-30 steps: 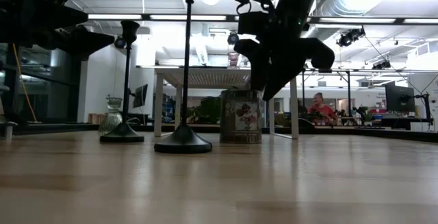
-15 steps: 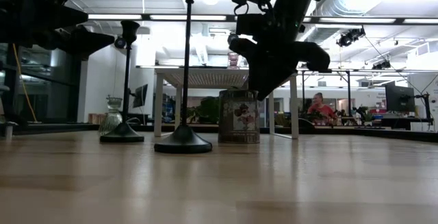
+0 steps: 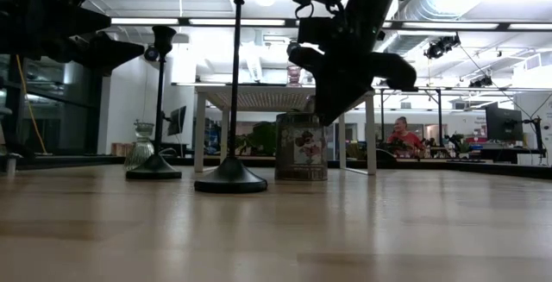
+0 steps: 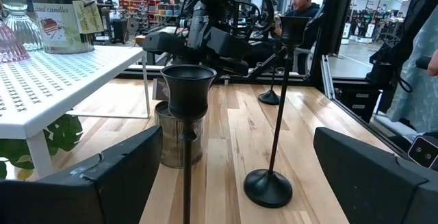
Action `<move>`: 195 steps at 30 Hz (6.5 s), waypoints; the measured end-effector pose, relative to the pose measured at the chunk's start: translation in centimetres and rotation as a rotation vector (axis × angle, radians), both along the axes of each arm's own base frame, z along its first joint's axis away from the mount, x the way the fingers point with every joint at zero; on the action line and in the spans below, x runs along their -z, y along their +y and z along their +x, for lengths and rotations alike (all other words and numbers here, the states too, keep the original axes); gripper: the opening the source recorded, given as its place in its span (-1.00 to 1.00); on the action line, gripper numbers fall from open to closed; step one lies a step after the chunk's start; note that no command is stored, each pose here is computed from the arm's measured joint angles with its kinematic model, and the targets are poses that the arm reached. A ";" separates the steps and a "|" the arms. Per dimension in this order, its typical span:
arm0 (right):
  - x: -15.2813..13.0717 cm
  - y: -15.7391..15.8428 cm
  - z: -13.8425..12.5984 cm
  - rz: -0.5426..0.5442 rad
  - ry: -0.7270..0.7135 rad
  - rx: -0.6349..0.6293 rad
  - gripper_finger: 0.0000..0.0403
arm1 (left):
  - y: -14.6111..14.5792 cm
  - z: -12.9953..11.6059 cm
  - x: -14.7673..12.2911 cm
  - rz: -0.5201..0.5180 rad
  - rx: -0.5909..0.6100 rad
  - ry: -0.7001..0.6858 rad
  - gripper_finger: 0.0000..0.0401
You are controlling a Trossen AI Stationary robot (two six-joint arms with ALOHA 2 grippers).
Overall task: Pick & Place candle stick holders
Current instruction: Put the brown scented candle on the shelf aligned with the other scented candle
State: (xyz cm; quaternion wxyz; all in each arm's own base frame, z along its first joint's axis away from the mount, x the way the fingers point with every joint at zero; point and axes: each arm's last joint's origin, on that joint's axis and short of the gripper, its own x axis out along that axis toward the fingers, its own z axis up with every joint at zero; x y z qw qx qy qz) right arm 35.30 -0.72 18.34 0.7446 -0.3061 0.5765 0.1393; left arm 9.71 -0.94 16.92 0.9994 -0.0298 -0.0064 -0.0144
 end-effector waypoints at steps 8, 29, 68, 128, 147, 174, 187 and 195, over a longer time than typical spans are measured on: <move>0.0 0.0 0.0 0.003 -0.001 -0.001 -0.91 | 0.0 0.0 0.0 0.000 0.000 0.000 0.86; -0.5 1.0 -0.2 0.024 -0.023 0.036 -0.98 | 0.0 0.0 0.0 0.000 0.000 0.000 0.86; -0.4 2.7 -0.8 0.004 0.007 0.053 -0.99 | 0.0 0.0 0.0 0.000 0.000 0.000 0.86; 1.3 1.8 -0.9 0.201 -0.055 0.362 0.69 | 0.0 0.0 0.0 0.000 0.001 0.000 0.86; 1.2 3.3 -1.0 0.223 -0.072 0.362 0.46 | 0.0 0.0 0.0 0.000 0.000 0.000 0.86; 4.1 3.6 -3.4 0.309 0.066 0.396 0.95 | 0.0 0.0 0.0 0.000 0.000 0.000 0.86; 4.8 3.8 -3.0 0.336 0.027 0.374 0.69 | 0.0 0.0 0.0 0.000 0.001 0.000 0.86; 4.0 3.8 -3.0 0.313 -0.026 0.372 0.68 | 0.0 0.0 0.0 0.000 0.001 0.000 0.86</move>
